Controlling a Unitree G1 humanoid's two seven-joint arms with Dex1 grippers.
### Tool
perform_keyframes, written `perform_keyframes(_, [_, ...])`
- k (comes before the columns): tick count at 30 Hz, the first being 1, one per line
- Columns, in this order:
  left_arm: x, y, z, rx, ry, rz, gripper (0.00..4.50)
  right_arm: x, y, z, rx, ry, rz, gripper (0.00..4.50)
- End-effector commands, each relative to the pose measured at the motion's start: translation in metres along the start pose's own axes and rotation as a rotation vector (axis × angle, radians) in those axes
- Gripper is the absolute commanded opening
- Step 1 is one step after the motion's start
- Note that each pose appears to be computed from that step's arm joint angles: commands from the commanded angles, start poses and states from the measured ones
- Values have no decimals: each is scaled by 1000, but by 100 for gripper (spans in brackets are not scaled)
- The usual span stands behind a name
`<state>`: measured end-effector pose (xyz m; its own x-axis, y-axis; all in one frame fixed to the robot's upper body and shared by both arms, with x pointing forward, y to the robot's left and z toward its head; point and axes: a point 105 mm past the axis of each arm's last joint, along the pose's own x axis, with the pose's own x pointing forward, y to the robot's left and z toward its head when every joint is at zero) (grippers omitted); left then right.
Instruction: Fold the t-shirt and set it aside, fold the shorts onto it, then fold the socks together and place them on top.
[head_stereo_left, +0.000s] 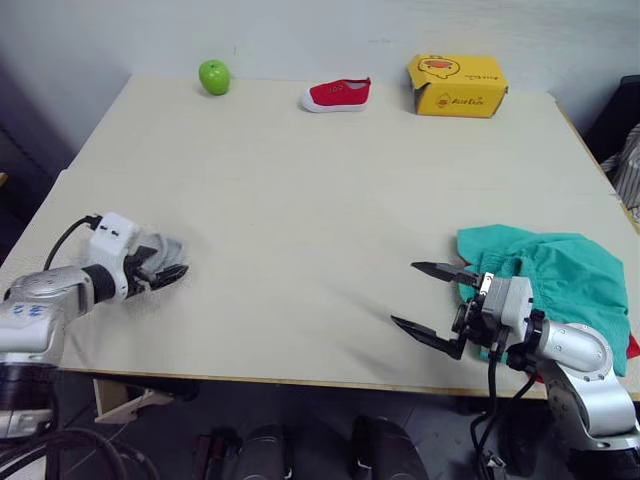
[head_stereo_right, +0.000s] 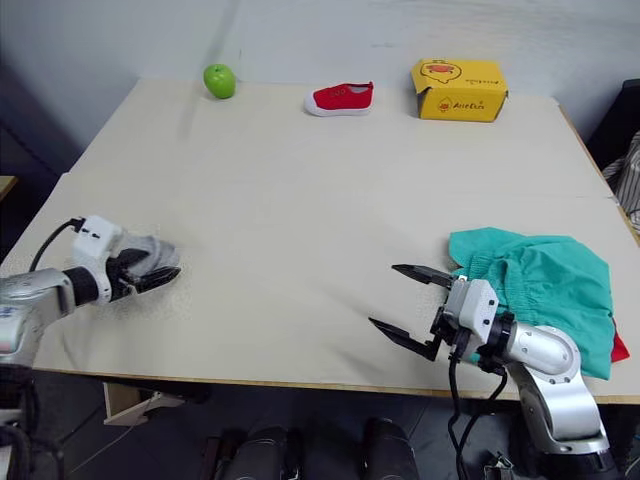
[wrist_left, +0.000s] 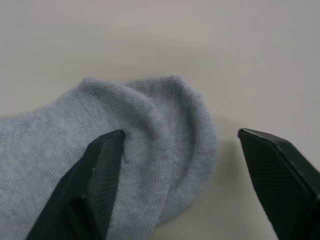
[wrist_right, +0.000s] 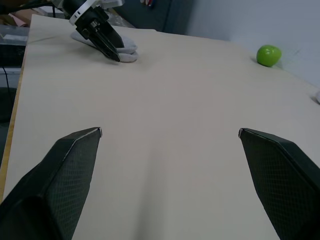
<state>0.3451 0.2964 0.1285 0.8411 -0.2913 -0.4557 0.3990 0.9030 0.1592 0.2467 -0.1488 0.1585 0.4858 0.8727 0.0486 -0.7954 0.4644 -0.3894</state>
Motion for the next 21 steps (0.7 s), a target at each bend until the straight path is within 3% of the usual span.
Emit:
perform_keyframes(1, [8,0,-1,27,21,16,262,-3,2,8,-23,-5,-19,450])
perform_keyframes(9, [24,-47,10,49,-18,-142,4,-13,5,3,-2,49,-47,450])
perform_keyframes(13, [18,-107,32,121,-81,-353,1,-22,5,-1,3,93,-53,450])
perform_keyframes(21, [15,-217,46,257,-146,-723,1,-33,11,-5,26,151,-56,450])
